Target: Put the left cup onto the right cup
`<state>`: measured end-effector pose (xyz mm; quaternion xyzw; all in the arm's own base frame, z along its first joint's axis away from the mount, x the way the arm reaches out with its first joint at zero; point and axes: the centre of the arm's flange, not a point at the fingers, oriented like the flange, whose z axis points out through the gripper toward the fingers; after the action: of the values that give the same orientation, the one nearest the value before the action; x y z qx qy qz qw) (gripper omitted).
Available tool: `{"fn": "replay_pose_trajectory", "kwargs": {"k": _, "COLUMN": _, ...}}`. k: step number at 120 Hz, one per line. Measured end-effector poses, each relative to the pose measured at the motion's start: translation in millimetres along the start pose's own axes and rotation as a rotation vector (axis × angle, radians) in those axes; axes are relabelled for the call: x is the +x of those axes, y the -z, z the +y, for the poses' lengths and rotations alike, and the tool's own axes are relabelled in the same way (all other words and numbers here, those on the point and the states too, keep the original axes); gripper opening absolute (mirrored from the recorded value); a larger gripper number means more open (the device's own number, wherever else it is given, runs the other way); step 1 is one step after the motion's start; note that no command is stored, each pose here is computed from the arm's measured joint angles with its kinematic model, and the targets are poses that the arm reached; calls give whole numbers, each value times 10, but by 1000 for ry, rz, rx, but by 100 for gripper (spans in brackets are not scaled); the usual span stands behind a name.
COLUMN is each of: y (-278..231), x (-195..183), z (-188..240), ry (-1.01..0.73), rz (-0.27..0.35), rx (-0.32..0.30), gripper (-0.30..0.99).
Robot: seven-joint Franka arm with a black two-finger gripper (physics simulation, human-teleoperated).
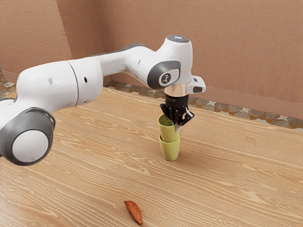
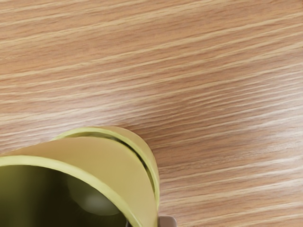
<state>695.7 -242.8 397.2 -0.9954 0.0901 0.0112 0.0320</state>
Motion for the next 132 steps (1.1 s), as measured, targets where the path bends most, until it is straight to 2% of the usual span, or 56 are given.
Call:
{"fn": "replay_pose_trajectory", "kwargs": {"k": 26, "y": -1, "x": -4, "z": 12, "ry": 3, "rz": -4, "rx": -13, "gripper": 31}}
{"fn": "replay_pose_trajectory", "kwargs": {"k": 46, "y": 59, "x": -20, "z": 25, "ry": 2, "rz": -1, "rx": -16, "gripper": 46}}
{"fn": "replay_pose_trajectory", "kwargs": {"k": 88, "y": 543, "x": -143, "z": 67, "ry": -6, "rz": 46, "rx": -13, "gripper": 57}}
{"fn": "replay_pose_trajectory", "kwargs": {"k": 132, "y": 1025, "x": -526, "z": 197, "ry": -37, "rz": 64, "rx": 13, "gripper": 66}}
